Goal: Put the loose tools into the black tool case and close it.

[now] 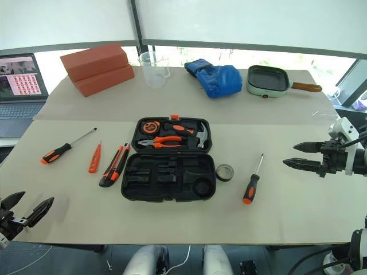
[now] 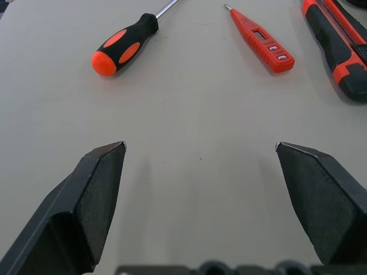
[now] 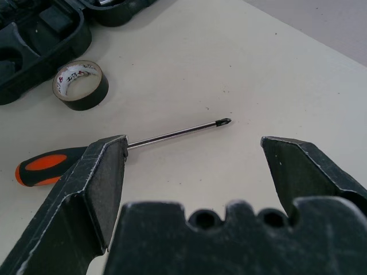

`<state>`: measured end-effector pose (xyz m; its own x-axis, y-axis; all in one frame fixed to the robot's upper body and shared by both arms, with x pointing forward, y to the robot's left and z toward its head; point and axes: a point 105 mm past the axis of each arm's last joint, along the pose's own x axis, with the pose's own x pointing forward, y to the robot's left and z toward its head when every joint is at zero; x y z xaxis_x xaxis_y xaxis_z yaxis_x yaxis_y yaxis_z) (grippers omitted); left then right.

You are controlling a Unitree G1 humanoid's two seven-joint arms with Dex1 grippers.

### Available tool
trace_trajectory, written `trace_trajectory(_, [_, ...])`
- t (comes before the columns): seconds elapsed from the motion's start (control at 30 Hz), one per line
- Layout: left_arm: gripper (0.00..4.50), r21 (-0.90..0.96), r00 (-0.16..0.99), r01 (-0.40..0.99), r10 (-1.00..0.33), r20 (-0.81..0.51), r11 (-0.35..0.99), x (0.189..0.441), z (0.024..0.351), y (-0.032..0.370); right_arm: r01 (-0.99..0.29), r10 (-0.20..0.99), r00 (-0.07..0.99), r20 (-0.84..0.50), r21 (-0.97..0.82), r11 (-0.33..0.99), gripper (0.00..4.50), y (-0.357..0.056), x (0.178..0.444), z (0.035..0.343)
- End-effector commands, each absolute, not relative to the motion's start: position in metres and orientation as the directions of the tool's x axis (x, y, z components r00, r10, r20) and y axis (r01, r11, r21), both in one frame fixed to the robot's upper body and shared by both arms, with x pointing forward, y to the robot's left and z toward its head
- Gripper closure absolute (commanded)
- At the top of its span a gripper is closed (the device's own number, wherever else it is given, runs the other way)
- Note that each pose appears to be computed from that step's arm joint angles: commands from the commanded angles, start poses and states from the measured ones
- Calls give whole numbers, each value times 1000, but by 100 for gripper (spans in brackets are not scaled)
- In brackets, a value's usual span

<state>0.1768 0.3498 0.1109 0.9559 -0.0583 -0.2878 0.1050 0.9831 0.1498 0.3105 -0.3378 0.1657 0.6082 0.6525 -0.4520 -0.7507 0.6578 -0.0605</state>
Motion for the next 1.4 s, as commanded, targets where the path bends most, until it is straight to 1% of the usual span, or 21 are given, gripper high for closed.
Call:
trace_trajectory(0.03, [0, 167, 958, 119, -69, -279, 979, 180, 117, 346, -741, 646, 637, -421, -102, 664, 17, -342, 309, 178])
trace_trajectory(0.2, [0, 194, 948, 165, -101, -302, 967, 195, 122, 341, -721, 618, 670, -411, -163, 674, 17, -343, 310, 178])
trace_trajectory(0.3, [0, 211, 939, 230, -159, -306, 950, 212, 135, 332, -720, 615, 680, -398, -207, 662, 17, -335, 313, 184])
trace_trajectory(0.37, [0, 194, 929, 271, -203, -310, 943, 226, 144, 325, -740, 639, 663, -390, -207, 641, 17, -324, 312, 190])
trace_trajectory(0.5, [0, 313, 926, 302, -199, -321, 901, 278, 169, 325, -835, 764, 550, -336, -228, 501, 17, -269, 292, 212])
trace_trajectory(0.53, [0, 321, 926, 300, -193, -325, 898, 286, 173, 327, -844, 778, 536, -327, -232, 484, 17, -260, 288, 216])
trace_trajectory(0.67, [0, 360, 913, 290, -144, -382, 887, 312, 181, 342, -871, 830, 484, -276, -248, 425, 17, -225, 269, 232])
trace_trajectory(0.8, [0, 412, 886, 328, -126, -445, 850, 329, 182, 353, -882, 856, 453, -250, -262, 391, 17, -207, 255, 240])
trace_trajectory(0.9, [0, 406, 857, 341, -103, -504, 848, 345, 181, 364, -901, 894, 397, -207, -274, 336, 17, -191, 238, 256])
trace_trajectory(0.93, [0, 395, 845, 355, -109, -524, 847, 349, 180, 364, -906, 905, 380, -193, -274, 322, 17, -187, 234, 260])
trace_trajectory(1.03, [0, 425, 834, 343, -63, -548, 838, 355, 178, 377, -909, 918, 366, -155, -269, 317, 17, -180, 227, 268])
trace_trajectory(1.17, [0, 383, 816, 369, -98, -570, 847, 356, 174, 381, -912, 916, 366, -164, -259, 318, 17, -178, 222, 265])
trace_trajectory(1.23, [0, 360, 796, 384, -107, -595, 850, 354, 166, 383, -910, 911, 374, -175, -257, 324, 17, -179, 222, 261])
trace_trajectory(1.33, [0, 325, 736, 440, -129, -664, 837, 346, 152, 385, -906, 904, 388, -179, -254, 338, 17, -181, 223, 258])
trace_trajectory(1.4, [0, 325, 720, 445, -118, -683, 834, 345, 147, 386, -909, 906, 383, -179, -245, 336, 17, -180, 221, 258])
